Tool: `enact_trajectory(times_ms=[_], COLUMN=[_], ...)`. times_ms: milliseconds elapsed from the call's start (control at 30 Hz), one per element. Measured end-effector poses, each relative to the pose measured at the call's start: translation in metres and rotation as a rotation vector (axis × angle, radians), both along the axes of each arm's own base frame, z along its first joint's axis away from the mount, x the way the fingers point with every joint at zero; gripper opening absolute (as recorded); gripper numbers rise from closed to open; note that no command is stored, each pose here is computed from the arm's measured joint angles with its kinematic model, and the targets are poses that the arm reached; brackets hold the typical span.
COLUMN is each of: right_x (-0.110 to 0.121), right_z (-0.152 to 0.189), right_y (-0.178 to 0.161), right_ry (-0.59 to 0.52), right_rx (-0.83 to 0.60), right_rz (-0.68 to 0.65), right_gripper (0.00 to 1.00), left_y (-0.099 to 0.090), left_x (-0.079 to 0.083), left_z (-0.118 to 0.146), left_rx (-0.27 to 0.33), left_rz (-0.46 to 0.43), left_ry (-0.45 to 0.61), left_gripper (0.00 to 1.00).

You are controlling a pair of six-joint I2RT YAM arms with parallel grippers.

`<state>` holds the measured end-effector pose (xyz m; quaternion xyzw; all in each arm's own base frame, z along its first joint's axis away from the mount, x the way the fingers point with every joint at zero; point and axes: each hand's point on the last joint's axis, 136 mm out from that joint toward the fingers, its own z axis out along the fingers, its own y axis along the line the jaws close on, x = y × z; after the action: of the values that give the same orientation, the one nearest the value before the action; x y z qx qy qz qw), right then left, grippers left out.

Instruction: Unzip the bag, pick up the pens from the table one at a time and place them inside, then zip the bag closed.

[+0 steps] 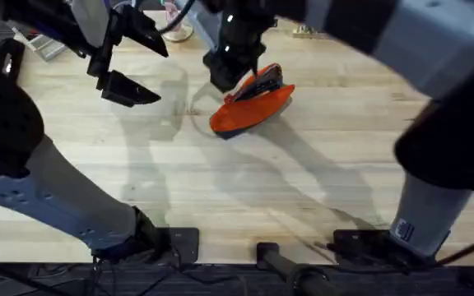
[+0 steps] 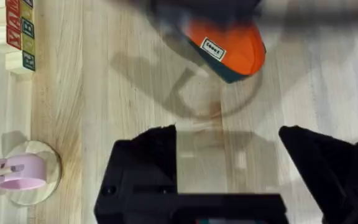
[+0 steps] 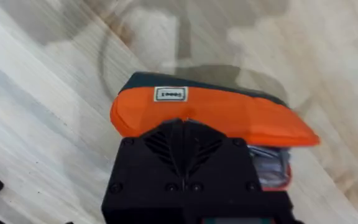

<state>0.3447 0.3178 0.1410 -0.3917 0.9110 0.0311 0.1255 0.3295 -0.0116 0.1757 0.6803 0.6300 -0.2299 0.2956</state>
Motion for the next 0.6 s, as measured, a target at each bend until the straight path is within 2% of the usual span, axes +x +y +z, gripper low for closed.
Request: enact_trajectory(times_ms=[267, 600], right_x=[0.001, 0.000], right_z=[0.047, 0.054], right_y=[-0.007, -0.008], right_ry=[-0.084, -0.100], right_rx=[0.071, 0.077], right_rz=[0.003, 0.024], right_gripper=[0.030, 0.030], left_y=[0.000, 0.000], left_x=[0.000, 0.000], left_z=[0.000, 0.000], left_rx=[0.000, 0.000], left_rz=[0.000, 0.000], left_ry=[0.000, 0.000], left_gripper=[0.995, 0.994])
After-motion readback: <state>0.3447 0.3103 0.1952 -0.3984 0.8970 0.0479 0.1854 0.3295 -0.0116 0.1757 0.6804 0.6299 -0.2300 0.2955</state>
